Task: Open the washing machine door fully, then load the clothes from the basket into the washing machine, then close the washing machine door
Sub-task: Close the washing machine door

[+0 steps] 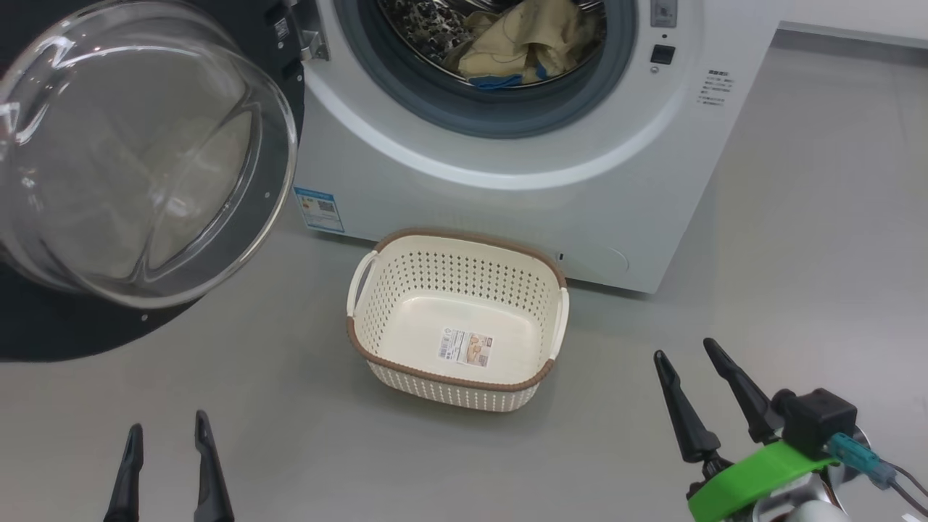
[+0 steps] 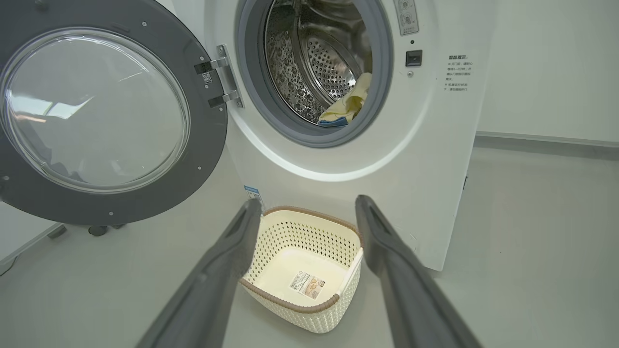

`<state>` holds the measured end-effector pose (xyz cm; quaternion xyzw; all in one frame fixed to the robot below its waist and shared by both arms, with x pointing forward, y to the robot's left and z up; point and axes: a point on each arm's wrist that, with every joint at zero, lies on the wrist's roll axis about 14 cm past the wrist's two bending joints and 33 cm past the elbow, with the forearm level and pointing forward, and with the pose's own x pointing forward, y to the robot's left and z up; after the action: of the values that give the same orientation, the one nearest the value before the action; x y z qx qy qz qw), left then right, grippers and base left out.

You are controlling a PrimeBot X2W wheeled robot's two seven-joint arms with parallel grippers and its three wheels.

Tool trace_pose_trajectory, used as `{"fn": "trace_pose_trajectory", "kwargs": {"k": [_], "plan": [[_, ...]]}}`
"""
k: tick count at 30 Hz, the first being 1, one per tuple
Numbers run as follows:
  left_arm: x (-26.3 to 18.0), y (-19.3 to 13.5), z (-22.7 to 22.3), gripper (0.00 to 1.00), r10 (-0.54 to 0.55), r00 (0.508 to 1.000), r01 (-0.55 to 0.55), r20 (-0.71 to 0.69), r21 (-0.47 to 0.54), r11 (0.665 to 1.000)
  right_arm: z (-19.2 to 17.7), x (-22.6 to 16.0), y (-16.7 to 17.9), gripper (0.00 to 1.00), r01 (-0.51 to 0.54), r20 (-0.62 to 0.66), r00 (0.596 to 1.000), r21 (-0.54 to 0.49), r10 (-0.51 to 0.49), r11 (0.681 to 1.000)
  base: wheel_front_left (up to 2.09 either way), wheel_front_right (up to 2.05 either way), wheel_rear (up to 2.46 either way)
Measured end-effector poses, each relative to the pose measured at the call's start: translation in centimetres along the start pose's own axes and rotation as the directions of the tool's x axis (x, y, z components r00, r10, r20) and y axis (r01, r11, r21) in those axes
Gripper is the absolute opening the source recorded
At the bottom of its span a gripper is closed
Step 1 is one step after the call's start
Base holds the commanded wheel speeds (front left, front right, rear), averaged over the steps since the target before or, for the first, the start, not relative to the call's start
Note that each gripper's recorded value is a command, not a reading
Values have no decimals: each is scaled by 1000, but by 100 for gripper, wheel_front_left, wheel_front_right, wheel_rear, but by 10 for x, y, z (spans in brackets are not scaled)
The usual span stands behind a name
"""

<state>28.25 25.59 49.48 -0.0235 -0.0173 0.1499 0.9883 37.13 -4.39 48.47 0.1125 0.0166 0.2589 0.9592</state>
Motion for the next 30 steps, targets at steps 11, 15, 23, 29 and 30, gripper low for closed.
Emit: {"fn": "trace_pose_trajectory", "kwargs": {"k": [11,15,23,29,30], "plan": [[-17,31,0,100,121,993,-121,-7,-12,993,-11,21,27,100,-108,-31,994,4,108,994,0,0,0],[-22,40,-1,100,157,987,-157,-14,-15,987,-12,31,36,100,-150,-33,988,2,150,989,0,0,0],[-29,51,-4,100,210,977,-211,-31,-28,977,-17,45,53,100,-225,-45,973,2,225,974,0,0,0],[-33,58,-6,100,247,968,-248,-41,-34,968,-25,49,60,100,-254,-63,965,11,254,967,0,0,0],[-34,59,-6,100,250,967,-252,-43,-33,967,-26,50,60,100,-257,-66,964,12,257,966,0,0,0]]}}
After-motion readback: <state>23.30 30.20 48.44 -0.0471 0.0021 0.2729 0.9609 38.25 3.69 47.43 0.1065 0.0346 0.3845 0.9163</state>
